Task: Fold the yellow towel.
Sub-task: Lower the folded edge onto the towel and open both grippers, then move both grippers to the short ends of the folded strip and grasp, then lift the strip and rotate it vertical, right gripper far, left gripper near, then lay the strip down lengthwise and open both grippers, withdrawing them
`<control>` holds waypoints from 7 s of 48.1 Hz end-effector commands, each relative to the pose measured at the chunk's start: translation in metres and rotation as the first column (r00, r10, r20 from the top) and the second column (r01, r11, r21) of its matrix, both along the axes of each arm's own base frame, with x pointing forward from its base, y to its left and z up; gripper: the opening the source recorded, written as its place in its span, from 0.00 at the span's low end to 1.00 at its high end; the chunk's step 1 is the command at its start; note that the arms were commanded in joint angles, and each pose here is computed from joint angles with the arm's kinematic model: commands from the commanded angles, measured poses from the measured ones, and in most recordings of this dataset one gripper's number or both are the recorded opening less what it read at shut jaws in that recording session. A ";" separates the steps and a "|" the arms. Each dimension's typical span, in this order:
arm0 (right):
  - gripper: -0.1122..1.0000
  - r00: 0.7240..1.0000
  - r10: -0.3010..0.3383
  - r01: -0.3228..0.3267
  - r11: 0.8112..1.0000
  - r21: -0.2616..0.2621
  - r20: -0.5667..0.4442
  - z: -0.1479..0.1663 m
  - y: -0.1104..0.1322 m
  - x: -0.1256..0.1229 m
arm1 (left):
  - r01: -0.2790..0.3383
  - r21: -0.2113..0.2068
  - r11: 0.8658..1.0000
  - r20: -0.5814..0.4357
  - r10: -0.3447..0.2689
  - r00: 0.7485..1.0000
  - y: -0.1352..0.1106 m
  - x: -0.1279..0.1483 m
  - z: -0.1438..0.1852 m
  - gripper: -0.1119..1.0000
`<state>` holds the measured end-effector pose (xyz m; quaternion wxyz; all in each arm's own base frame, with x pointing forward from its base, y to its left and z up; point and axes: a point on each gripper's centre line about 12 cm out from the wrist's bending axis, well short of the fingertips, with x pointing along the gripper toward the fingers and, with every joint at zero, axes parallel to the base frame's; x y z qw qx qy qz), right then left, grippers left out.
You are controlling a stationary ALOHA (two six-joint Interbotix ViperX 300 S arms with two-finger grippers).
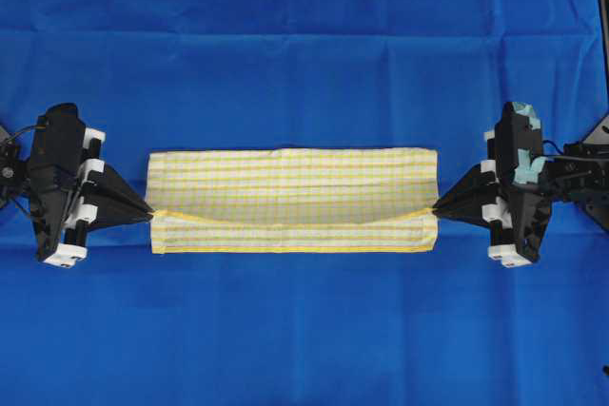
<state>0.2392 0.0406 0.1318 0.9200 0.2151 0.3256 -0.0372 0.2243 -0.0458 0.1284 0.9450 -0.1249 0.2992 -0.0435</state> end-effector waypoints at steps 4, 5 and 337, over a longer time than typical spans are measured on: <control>0.29 1.000 0.010 -0.010 1.000 0.007 -0.007 0.003 0.004 0.009 | 0.003 -0.004 1.000 0.023 -0.003 1.000 -0.002 0.007 0.006 0.13; 0.33 1.000 0.011 -0.011 1.000 0.007 -0.011 0.002 0.005 0.010 | 0.003 -0.005 1.000 0.024 -0.002 1.000 -0.002 0.007 0.007 0.13; 0.12 0.932 -0.348 0.362 0.895 -0.263 0.100 0.049 -0.244 0.173 | -0.003 -0.040 0.999 0.024 0.004 1.000 -0.045 0.176 0.028 0.15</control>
